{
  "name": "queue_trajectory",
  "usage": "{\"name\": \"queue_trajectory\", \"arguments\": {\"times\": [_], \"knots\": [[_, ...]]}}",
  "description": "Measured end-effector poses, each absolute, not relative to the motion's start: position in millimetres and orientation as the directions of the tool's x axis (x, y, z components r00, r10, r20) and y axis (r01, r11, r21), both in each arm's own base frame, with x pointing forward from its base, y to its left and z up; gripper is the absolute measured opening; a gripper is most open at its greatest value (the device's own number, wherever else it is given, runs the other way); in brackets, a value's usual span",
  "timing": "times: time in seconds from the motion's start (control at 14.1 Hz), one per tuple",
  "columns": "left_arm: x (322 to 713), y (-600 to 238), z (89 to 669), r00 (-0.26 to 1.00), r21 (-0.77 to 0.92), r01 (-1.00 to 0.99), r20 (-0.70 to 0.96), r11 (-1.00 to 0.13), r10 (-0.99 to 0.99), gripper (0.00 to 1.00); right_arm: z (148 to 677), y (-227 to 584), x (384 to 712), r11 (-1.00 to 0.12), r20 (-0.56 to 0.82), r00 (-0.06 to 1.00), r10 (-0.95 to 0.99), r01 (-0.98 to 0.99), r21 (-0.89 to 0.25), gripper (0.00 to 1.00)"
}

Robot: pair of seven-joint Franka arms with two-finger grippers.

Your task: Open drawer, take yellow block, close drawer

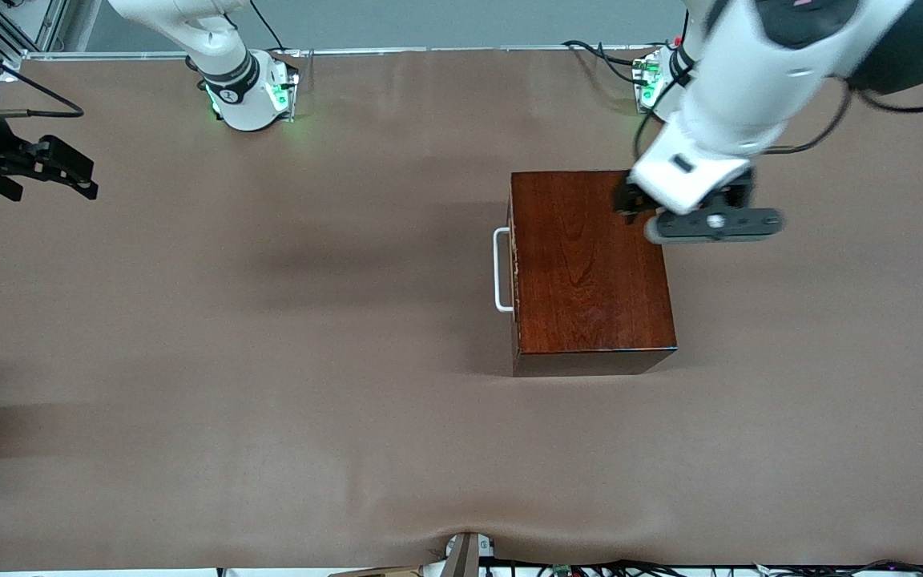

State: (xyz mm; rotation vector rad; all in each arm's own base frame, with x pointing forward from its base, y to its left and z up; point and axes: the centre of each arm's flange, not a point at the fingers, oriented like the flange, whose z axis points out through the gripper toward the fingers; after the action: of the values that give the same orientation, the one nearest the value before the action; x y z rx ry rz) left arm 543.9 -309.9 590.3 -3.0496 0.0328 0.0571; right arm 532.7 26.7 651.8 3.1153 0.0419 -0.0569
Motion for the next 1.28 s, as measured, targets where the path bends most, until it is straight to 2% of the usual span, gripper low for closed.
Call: {"name": "queue_trajectory", "arguments": {"times": [0.43, 0.85, 1.28], "knots": [[525.6, -411.3, 532.2, 1.0, -0.128, 0.005, -0.014, -0.992, 0.007, 1.0, 633.9, 28.6, 543.2, -0.999, -0.069, 0.997, 0.027, 0.029, 0.029, 1.0], [499.4, -496.3, 464.7, 0.998, -0.245, 0.03, 0.06, -0.969, 0.016, 1.0, 627.3, 26.2, 551.6, -0.999, -0.069, 0.997, 0.021, 0.023, 0.031, 1.0], [495.1, -538.8, 400.8, 0.996, -0.259, 0.044, 0.084, -0.965, 0.023, 1.0, 634.2, 27.8, 551.8, -0.999, -0.053, 0.998, 0.023, 0.025, 0.028, 1.0]]}}
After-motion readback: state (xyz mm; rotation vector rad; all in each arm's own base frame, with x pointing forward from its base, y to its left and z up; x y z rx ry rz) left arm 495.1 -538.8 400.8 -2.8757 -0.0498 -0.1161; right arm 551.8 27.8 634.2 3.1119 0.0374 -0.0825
